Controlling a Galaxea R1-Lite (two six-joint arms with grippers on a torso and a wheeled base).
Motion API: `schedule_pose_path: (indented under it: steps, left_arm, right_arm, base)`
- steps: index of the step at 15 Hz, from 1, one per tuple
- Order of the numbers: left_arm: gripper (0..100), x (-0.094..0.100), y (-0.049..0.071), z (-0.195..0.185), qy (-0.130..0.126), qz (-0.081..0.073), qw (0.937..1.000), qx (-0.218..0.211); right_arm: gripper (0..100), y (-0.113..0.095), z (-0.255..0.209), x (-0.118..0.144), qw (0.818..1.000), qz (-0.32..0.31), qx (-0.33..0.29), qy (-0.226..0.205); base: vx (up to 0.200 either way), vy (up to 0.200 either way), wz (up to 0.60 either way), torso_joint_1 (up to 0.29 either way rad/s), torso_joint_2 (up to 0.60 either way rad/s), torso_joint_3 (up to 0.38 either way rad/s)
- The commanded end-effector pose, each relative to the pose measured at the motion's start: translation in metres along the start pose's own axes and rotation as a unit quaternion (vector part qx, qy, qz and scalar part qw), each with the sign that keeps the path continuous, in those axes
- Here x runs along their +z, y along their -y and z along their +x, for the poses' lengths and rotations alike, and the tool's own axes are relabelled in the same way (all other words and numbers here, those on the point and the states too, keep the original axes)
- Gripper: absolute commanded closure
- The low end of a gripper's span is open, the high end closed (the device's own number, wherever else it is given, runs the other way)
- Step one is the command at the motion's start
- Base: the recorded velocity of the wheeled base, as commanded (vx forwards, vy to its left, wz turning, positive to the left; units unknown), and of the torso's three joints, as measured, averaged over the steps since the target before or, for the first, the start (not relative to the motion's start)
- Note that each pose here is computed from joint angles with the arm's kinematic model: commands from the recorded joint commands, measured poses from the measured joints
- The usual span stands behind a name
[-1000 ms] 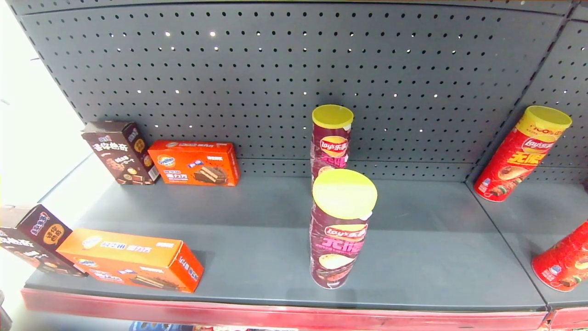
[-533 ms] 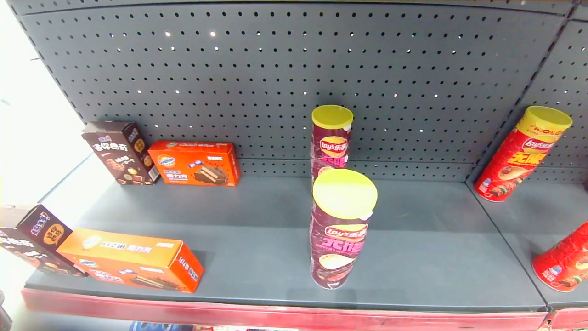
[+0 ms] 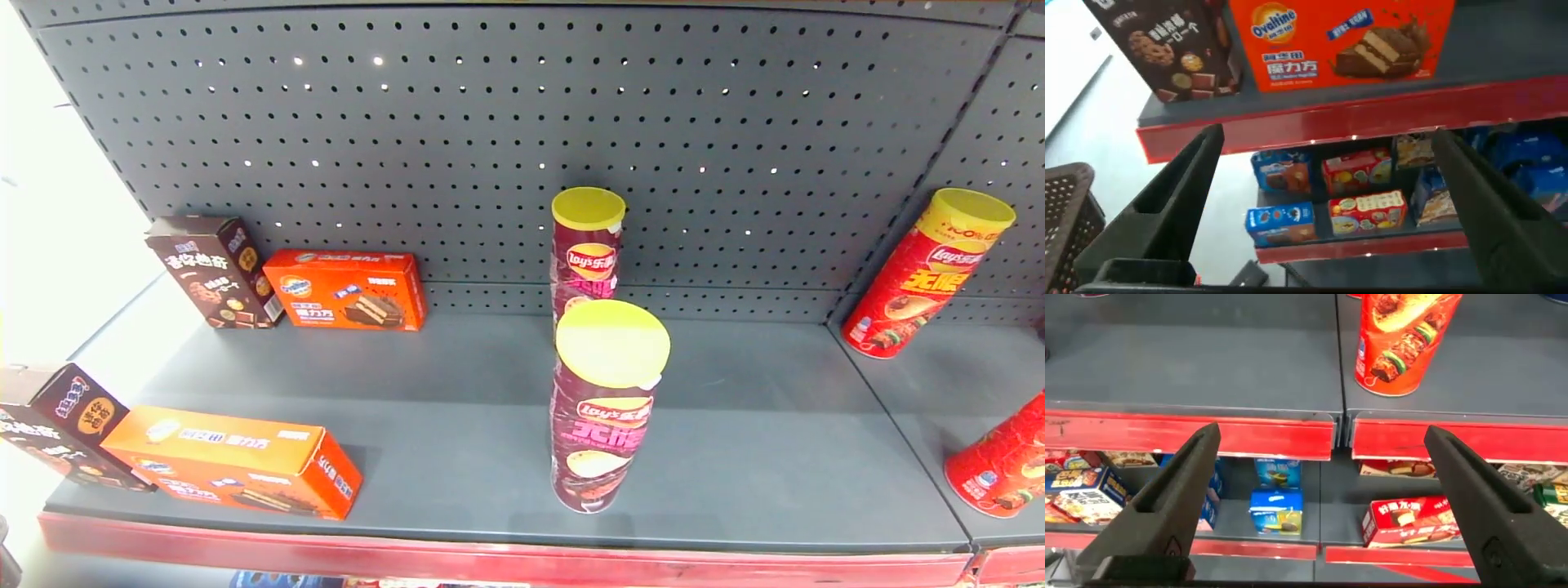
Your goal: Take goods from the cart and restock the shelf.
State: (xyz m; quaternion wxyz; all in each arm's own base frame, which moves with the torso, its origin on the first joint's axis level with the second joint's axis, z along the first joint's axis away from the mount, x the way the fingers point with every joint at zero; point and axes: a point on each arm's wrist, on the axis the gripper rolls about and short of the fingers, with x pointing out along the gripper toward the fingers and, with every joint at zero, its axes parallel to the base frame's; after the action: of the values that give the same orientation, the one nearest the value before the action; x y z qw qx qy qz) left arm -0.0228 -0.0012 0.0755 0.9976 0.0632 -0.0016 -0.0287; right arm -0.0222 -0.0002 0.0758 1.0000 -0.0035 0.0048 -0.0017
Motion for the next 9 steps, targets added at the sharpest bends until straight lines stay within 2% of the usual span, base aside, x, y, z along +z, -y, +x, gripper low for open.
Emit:
schedule_pose_path:
  steps: [1,2,6,7,8,9]
  left_arm:
    - [0,-0.0002,-0.0001,0.0000,-0.001,-0.004,1.0000,0.005]
    - [0,0.0002,-0.0011,-0.0001,-0.001,-0.003,0.9997,0.025]
    - [0,-0.0005,-0.0012,-0.0001,-0.005,-0.007,0.9996,0.028]
    - [0,-0.0005,-0.0012,-0.0001,-0.005,-0.017,0.9994,0.029]
    - [0,-0.0005,-0.0011,-0.0001,-0.004,-0.037,0.9990,0.026]
    - [0,-0.0004,-0.0008,0.0000,-0.003,-0.043,0.9989,0.018]
  right_arm:
    - [0,0.0000,-0.0006,-0.0005,1.000,0.000,0.000,0.004]
    - [0,-0.0001,-0.0006,-0.0005,1.000,0.000,-0.001,0.004]
    - [0,-0.0001,-0.0006,-0.0004,1.000,0.000,-0.001,0.005]
    - [0,-0.0001,-0.0006,-0.0004,1.000,0.000,-0.001,0.005]
    - [0,0.0000,-0.0006,-0.0004,1.000,0.000,0.000,0.005]
    - [0,0.0000,-0.0006,-0.0005,1.000,0.000,0.000,0.004]
  base:
    - [0.000,0.000,0.00,0.000,0.00,0.000]
    - [0.000,0.000,0.00,0.000,0.00,0.000]
    - [0.000,0.000,0.00,0.000,0.00,0.000]
    - [0.000,0.000,0.00,0.000,0.00,0.000]
    - [0.000,0.000,0.00,0.000,0.00,0.000]
    - [0.000,0.000,0.00,0.000,0.00,0.000]
